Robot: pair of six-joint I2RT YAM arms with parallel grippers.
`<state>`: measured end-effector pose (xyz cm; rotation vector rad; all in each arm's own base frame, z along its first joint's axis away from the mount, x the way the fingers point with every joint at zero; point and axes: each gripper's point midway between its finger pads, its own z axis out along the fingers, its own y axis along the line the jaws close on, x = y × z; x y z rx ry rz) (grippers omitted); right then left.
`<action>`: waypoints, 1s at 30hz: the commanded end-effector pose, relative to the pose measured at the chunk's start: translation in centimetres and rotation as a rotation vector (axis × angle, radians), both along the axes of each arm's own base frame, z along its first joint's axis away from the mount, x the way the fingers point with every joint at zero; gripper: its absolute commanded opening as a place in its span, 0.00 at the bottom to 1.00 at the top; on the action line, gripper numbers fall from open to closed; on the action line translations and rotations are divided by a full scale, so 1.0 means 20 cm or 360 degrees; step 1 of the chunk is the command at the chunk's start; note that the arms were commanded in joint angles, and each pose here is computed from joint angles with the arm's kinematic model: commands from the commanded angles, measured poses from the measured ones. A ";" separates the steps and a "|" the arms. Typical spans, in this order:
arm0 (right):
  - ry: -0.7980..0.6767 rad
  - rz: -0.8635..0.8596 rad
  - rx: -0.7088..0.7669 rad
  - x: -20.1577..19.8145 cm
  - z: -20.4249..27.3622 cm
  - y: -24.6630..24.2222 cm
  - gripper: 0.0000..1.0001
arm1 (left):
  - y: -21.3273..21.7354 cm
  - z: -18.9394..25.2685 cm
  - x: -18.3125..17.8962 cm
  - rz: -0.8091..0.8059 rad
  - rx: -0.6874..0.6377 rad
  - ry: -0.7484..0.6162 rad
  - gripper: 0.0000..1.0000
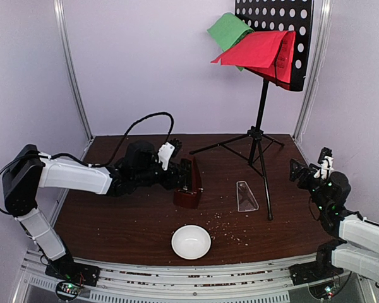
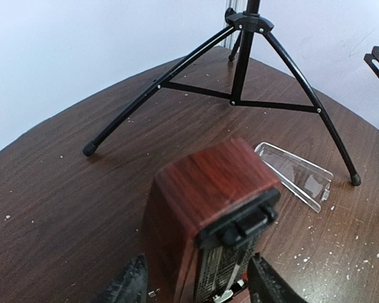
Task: Pack up the instrument practice props
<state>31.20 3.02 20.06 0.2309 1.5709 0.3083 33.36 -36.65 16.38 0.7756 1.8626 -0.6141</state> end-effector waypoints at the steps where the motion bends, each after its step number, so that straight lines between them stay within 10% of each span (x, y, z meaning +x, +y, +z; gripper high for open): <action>1: -0.0057 -0.0005 -0.0007 -0.03 0.02 -0.01 1.00 | 0.04 0.16 -0.06 0.0016 -0.0225 -0.0074 0.67; 12: -0.0047 0.0400 0.0158 0.00 0.14 0.21 1.00 | 0.11 0.00 -0.17 0.0030 -0.0332 0.0266 0.86; 30: 0.0054 0.0537 0.0257 -0.06 0.24 0.28 1.00 | 0.08 -0.26 -0.07 0.0028 -0.0465 0.0594 0.88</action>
